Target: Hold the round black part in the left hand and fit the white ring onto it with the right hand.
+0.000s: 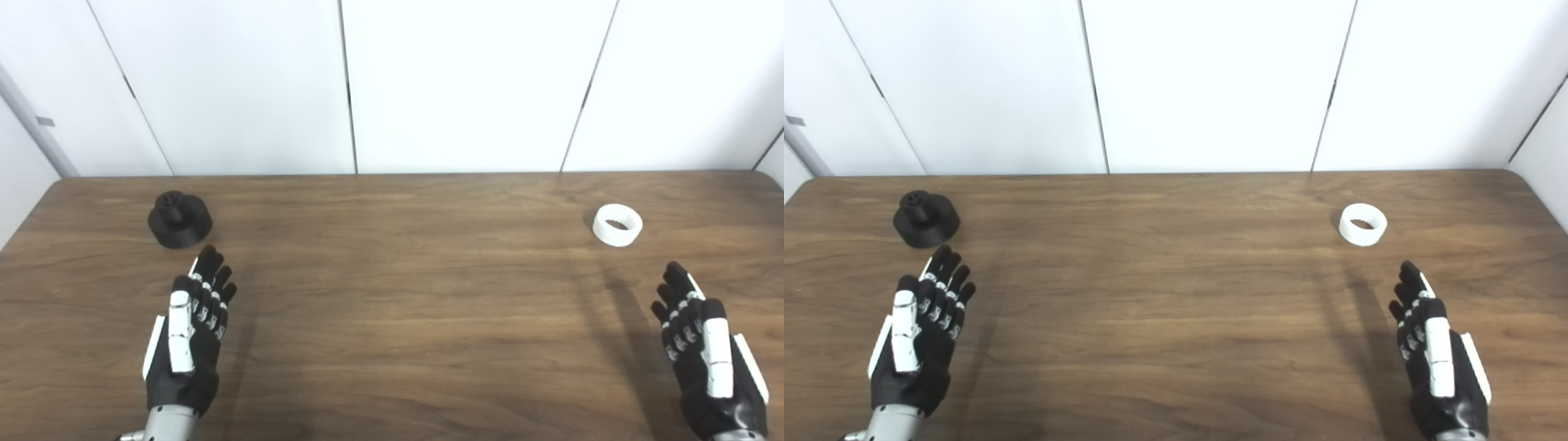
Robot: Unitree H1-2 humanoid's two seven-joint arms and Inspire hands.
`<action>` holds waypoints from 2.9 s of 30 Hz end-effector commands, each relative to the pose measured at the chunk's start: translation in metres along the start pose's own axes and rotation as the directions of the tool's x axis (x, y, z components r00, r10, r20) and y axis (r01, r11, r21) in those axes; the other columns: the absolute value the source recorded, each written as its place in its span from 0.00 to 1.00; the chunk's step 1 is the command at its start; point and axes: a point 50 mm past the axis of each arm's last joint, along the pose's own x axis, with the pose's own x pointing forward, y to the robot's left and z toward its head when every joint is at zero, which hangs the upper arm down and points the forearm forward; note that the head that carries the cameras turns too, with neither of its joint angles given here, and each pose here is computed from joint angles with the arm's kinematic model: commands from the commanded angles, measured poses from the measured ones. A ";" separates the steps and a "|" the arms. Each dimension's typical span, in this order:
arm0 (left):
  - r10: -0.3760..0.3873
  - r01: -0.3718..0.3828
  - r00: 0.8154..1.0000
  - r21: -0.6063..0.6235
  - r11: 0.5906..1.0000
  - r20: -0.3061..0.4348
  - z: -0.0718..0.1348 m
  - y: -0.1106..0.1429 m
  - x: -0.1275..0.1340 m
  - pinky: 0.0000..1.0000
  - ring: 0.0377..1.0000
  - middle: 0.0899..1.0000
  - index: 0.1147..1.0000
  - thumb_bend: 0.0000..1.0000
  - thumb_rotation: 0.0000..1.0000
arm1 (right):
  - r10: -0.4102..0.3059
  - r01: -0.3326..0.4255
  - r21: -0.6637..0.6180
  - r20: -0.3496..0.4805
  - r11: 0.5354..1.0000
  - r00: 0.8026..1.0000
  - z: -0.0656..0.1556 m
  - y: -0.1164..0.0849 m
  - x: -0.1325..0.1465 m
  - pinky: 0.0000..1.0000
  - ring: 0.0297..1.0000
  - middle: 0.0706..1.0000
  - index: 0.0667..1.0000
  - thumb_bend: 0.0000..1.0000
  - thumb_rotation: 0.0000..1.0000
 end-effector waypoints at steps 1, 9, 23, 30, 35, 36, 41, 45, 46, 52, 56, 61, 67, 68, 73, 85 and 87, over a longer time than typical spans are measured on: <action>0.020 -0.020 1.000 -0.005 1.000 -0.003 -0.005 -0.003 -0.016 1.00 1.00 0.99 0.97 0.60 0.95 | 0.024 -0.023 -0.018 0.081 1.000 0.996 0.011 -0.004 0.006 1.00 1.00 0.99 0.96 0.56 0.95; 0.040 -0.040 0.999 0.010 0.999 0.013 -0.006 -0.004 -0.016 0.97 0.98 0.98 0.95 0.60 0.90 | 0.029 -0.027 -0.028 0.082 0.999 0.996 0.011 -0.006 0.007 1.00 1.00 0.99 0.96 0.56 0.97; 0.077 -0.077 0.996 0.006 0.997 0.033 -0.010 -0.011 -0.017 0.93 0.94 0.94 0.91 0.61 0.78 | 0.028 -0.027 -0.015 0.078 1.000 0.997 0.009 -0.012 0.008 1.00 1.00 1.00 0.98 0.56 0.95; 0.088 -0.088 0.996 0.016 0.996 0.029 -0.020 -0.024 -0.018 0.91 0.92 0.92 0.89 0.57 0.77 | 0.021 -0.020 -0.020 0.069 1.000 0.997 0.005 -0.020 0.010 1.00 1.00 1.00 0.98 0.56 0.95; 0.084 -0.085 0.996 0.036 0.996 0.027 -0.026 -0.029 -0.018 0.90 0.92 0.91 0.89 0.58 0.78 | 0.039 -0.035 -0.050 0.071 0.998 0.997 0.004 -0.022 0.011 1.00 1.00 1.00 0.98 0.58 0.99; 0.083 -0.084 0.996 0.038 0.996 0.027 -0.027 -0.030 -0.018 0.90 0.91 0.91 0.89 0.58 0.78 | 0.044 -0.041 -0.049 0.073 0.998 0.996 0.004 -0.023 0.011 1.00 1.00 1.00 0.98 0.60 0.99; 0.085 -0.086 0.996 0.040 0.995 0.024 -0.031 -0.035 -0.020 0.91 0.92 0.92 0.90 0.57 0.79 | -0.002 0.003 -0.011 0.078 1.000 0.997 -0.001 -0.024 0.012 0.90 0.94 0.94 0.91 0.60 0.84; 0.090 -0.090 0.996 0.044 0.995 0.019 -0.036 -0.037 -0.020 0.89 0.91 0.91 0.90 0.56 0.79 | -0.002 0.003 -0.011 0.073 1.000 0.997 -0.005 -0.026 0.014 0.86 0.91 0.92 0.88 0.59 0.82; 0.088 -0.089 0.996 0.046 0.995 0.019 -0.037 -0.037 -0.020 0.90 0.92 0.91 0.90 0.56 0.79 | -0.004 0.005 -0.013 0.071 1.000 0.997 -0.006 -0.026 0.014 0.84 0.90 0.90 0.87 0.61 0.81; 0.081 -0.082 0.997 0.048 0.995 0.021 -0.042 -0.038 -0.021 0.90 0.93 0.92 0.91 0.51 0.80 | -0.005 0.007 -0.023 0.075 1.000 0.997 -0.010 -0.026 0.015 0.77 0.86 0.86 0.83 0.62 0.80; 0.080 -0.082 0.996 0.054 0.995 0.030 -0.045 -0.038 -0.021 0.90 0.93 0.93 0.91 0.48 0.80 | -0.007 0.009 -0.023 0.073 1.000 0.997 -0.012 -0.026 0.016 0.74 0.83 0.84 0.81 0.62 0.79; 0.087 -0.090 0.996 0.079 0.993 0.036 -0.045 -0.039 -0.021 0.89 0.92 0.92 0.91 0.47 0.79 | -0.004 0.005 -0.020 0.070 1.000 0.998 -0.014 -0.028 0.016 0.74 0.83 0.83 0.79 0.63 0.80; 0.092 -0.096 0.995 0.126 0.987 0.040 -0.044 -0.038 -0.022 0.91 0.93 0.92 0.93 0.56 0.67 | -0.007 0.008 -0.020 0.074 1.000 0.997 -0.013 -0.027 0.014 0.71 0.80 0.81 0.78 0.63 0.78; 0.098 -0.103 0.994 0.137 0.985 0.041 -0.043 -0.038 -0.022 0.91 0.92 0.92 0.92 0.57 0.63 | -0.004 0.006 -0.022 0.076 1.000 0.997 -0.013 -0.027 0.014 0.70 0.80 0.81 0.78 0.64 0.77; 0.106 -0.118 0.992 0.193 0.974 0.071 -0.030 -0.034 -0.024 0.85 0.91 0.92 0.93 0.65 0.45 | -0.002 0.005 -0.027 0.075 1.000 0.997 -0.010 -0.028 0.012 0.68 0.79 0.80 0.77 0.66 0.77; 0.168 -0.276 0.960 0.666 0.693 0.224 0.047 -0.003 -0.007 0.87 0.91 0.93 0.92 0.87 0.36 | 0.007 -0.004 -0.032 0.071 0.999 0.997 -0.009 -0.030 0.012 0.65 0.76 0.78 0.74 0.66 0.75; 0.195 -0.297 0.955 0.745 0.597 0.225 0.053 0.009 -0.003 0.82 0.90 0.93 0.92 0.88 0.39 | 0.008 -0.005 -0.033 0.073 0.999 0.997 -0.008 -0.029 0.011 0.64 0.76 0.78 0.74 0.66 0.75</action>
